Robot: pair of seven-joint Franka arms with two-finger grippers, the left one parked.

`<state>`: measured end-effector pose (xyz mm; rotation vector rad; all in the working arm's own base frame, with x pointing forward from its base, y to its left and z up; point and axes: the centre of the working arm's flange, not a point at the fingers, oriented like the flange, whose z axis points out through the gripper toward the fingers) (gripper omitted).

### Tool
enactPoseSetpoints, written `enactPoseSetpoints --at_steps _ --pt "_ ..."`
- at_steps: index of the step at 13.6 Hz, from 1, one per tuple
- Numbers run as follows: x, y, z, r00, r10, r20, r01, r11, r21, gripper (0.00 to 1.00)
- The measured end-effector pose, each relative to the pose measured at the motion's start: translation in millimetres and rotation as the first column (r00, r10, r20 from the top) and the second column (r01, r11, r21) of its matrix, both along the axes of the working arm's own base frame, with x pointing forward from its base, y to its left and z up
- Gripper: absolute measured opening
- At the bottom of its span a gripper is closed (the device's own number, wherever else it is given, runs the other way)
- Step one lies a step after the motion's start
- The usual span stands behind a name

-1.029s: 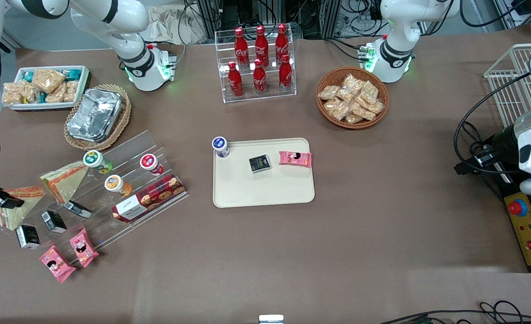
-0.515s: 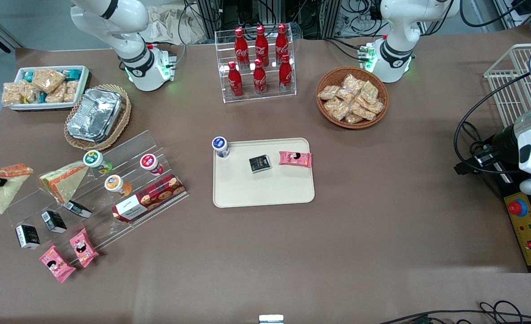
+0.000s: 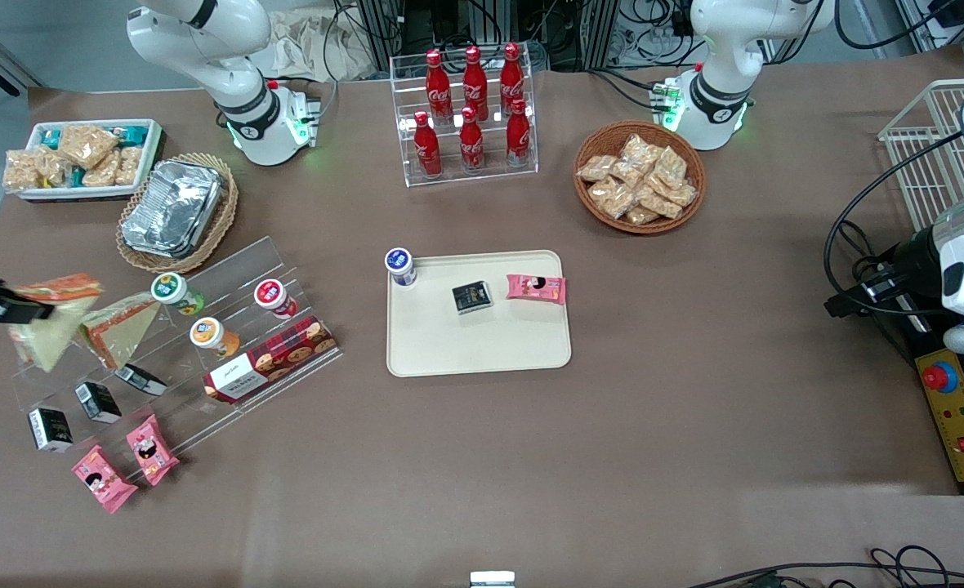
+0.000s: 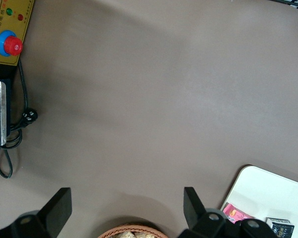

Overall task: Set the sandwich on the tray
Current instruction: 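Lift the sandwich up out of the rack with the right gripper, then carry the sandwich over the cream tray with the right gripper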

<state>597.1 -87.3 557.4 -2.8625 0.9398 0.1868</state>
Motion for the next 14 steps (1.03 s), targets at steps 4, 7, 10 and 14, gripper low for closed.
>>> enactPoseSetpoints --at_steps 4,7,10,14 --pt "8.4 130.2 -1.1 0.986 -0.165 -0.036 0.164 0.986 -0.036 0.22" --pt "14.8 216.8 -20.7 0.963 -0.270 -0.014 0.269 0.961 -0.065 0.22" --pt "23.2 299.6 -65.1 0.933 -0.359 0.032 0.360 0.929 -0.087 0.22" --pt "19.6 400.2 -138.8 0.879 -0.466 0.096 0.474 0.876 -0.090 0.22"
